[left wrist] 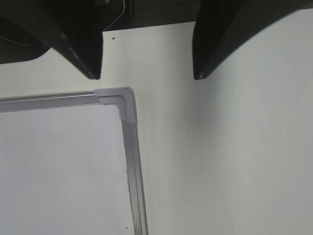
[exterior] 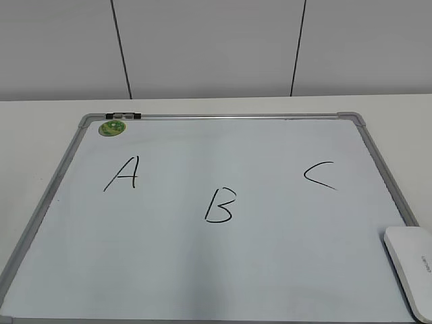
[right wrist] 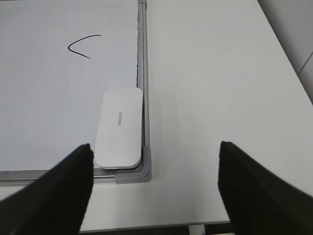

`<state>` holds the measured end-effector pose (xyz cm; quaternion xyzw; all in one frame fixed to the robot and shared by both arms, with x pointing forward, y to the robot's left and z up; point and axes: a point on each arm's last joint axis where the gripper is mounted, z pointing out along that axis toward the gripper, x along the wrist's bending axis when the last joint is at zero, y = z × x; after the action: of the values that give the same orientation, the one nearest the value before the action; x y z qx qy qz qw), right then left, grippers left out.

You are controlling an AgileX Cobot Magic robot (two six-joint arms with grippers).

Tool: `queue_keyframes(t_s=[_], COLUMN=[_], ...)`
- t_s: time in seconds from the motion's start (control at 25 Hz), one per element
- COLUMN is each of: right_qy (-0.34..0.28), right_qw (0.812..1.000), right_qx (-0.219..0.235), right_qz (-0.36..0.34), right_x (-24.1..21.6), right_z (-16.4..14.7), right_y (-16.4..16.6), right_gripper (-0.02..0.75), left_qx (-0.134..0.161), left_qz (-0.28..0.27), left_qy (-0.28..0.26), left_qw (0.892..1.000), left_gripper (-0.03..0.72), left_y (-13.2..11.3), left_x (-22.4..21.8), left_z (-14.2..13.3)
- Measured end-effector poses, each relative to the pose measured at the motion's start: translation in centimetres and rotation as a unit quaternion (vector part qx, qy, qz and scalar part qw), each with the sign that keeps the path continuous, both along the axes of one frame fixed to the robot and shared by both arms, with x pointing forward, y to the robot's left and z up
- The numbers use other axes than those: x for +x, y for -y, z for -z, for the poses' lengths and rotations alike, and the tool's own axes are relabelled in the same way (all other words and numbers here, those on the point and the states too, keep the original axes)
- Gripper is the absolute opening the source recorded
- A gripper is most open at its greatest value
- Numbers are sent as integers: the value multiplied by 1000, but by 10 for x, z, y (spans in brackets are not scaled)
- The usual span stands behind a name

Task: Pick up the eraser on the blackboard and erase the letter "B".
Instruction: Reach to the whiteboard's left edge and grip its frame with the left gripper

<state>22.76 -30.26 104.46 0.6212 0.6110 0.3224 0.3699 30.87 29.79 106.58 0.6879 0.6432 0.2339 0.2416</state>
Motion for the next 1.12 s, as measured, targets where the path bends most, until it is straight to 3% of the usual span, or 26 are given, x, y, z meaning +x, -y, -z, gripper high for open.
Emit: queue_keyframes(t_s=[0.2,0.52,1.12], right_qy=[0,0,0], right_qw=[1000,1000,1000], right_qx=[0,0,0], right_qz=[0,0,0], right_x=[0,0,0], right_z=[0,0,0], right_y=[0,0,0], right_gripper=[587,587,587], left_qx=[3,-25,-37], left_qz=[0,1,-3], left_qy=[-51,-93,-186], left_qw=[999,995,982], left_gripper=[437,437,437], left_y=[2,10,19], left_x=[37,115,231], left_z=[-8,-24,8])
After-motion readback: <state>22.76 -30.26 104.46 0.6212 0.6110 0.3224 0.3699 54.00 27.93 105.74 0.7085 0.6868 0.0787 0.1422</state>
